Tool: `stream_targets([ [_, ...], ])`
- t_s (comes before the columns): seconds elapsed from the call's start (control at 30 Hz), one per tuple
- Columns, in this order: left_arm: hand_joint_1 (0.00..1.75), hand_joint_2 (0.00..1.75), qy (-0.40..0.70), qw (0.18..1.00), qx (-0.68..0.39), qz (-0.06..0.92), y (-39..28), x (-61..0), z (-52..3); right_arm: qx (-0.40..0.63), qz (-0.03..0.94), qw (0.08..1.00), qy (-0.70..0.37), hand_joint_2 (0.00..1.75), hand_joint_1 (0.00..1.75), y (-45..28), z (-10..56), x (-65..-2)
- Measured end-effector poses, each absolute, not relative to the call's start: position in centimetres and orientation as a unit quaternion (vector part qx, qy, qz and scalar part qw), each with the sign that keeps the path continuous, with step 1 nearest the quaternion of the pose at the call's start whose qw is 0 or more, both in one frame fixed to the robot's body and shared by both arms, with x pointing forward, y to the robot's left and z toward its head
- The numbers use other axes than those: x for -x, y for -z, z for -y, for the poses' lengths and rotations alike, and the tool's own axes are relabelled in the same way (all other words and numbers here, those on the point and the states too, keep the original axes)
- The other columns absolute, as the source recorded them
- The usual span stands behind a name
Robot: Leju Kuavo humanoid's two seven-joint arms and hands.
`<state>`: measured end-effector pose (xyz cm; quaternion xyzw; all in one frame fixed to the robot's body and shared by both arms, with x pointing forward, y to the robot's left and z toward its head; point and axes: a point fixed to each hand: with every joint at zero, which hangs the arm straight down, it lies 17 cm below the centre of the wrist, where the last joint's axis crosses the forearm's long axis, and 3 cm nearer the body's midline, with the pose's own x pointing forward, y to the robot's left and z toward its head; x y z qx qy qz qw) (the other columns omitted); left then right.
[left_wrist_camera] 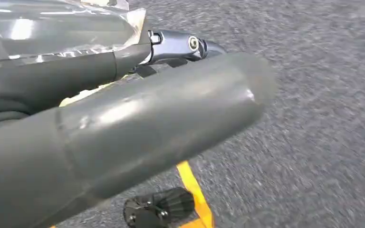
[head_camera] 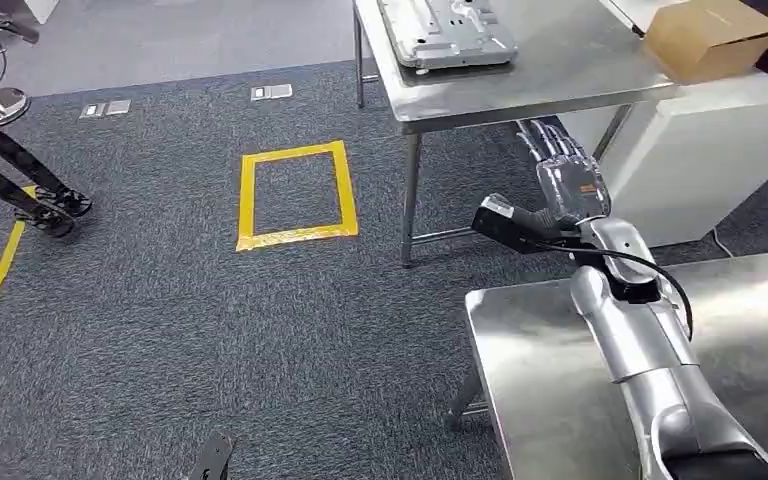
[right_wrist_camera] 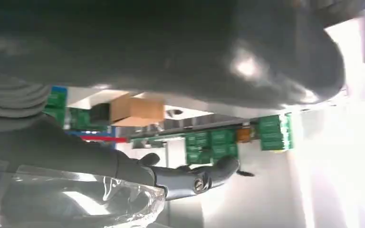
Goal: Take the parts from the cabinet and place them on the table.
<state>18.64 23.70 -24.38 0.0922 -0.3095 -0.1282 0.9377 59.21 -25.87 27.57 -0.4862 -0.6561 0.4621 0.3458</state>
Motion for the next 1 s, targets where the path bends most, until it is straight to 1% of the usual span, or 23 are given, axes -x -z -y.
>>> stream_targets([
  [0.47,0.00,0.00,0.132,0.941,-0.089,0.297,24.6,-18.3,-23.4,0.488,0.645,0.353,-0.469,0.00,0.00,-26.0,27.2,-58.9],
  [1.0,0.00,0.00,0.134,0.942,-0.087,0.294,24.7,-18.0,-23.1,0.486,0.651,0.346,-0.469,0.00,0.00,-26.5,26.6,-58.9],
])
